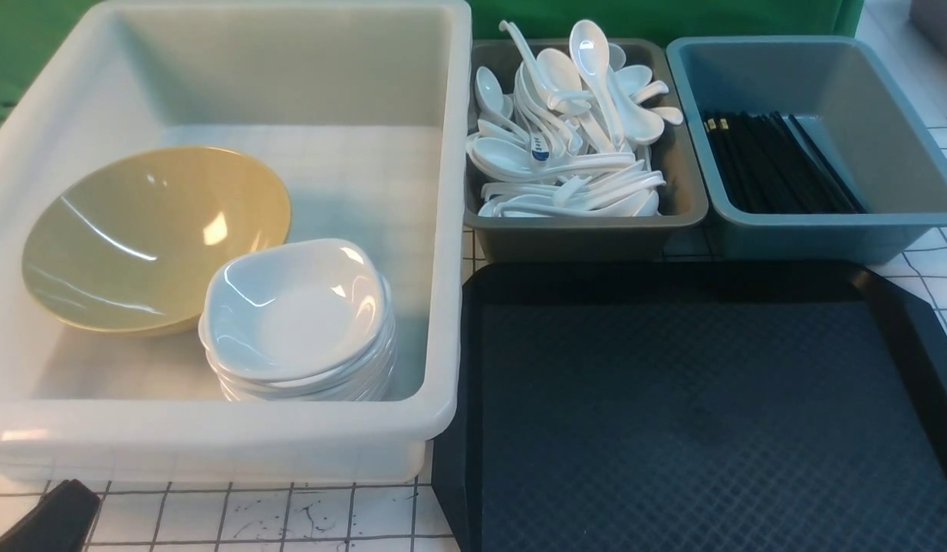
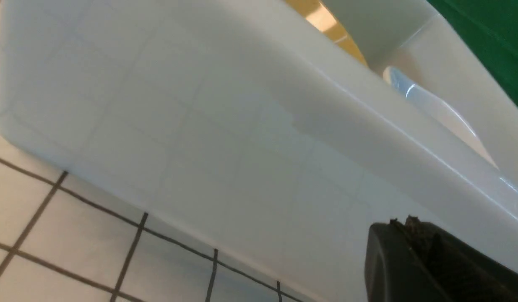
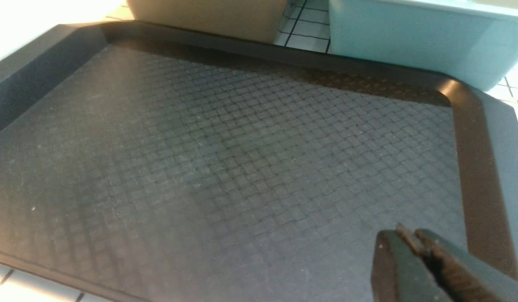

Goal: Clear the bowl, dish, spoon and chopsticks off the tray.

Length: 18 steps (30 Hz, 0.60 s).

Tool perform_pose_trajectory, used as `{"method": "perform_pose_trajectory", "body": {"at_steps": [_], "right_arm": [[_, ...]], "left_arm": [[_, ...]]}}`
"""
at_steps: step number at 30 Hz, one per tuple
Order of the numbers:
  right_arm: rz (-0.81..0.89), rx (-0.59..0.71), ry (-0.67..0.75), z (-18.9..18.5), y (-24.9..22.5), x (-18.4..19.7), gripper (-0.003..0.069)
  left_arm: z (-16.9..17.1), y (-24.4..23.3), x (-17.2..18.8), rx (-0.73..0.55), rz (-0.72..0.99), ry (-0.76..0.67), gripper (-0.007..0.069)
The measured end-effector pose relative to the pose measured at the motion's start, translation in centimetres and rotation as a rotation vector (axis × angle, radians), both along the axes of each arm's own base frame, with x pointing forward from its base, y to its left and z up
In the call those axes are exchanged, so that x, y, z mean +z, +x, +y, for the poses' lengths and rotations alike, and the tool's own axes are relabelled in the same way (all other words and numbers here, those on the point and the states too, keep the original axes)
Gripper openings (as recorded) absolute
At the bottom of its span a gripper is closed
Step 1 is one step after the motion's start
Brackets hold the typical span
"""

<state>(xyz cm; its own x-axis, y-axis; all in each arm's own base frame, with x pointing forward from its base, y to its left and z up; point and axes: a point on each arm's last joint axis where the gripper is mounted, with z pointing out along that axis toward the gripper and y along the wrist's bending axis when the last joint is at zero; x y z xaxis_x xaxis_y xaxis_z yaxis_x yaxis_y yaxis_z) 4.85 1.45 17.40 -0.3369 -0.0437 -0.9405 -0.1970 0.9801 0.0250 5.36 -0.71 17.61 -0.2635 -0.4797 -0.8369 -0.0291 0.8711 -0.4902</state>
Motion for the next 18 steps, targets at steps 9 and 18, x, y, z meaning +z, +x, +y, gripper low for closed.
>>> {"method": "perform_pose_trajectory", "body": {"at_steps": [9,18], "right_arm": [[0.000,0.000,0.000,0.00,0.00,0.00,0.0054],[0.000,0.000,0.000,0.00,0.00,0.00,0.0060]], "left_arm": [[-0.02,-0.01,0.03,0.003,0.003,-0.012,-0.0001],[-0.02,-0.01,0.03,0.003,0.003,-0.013,-0.0001]]}}
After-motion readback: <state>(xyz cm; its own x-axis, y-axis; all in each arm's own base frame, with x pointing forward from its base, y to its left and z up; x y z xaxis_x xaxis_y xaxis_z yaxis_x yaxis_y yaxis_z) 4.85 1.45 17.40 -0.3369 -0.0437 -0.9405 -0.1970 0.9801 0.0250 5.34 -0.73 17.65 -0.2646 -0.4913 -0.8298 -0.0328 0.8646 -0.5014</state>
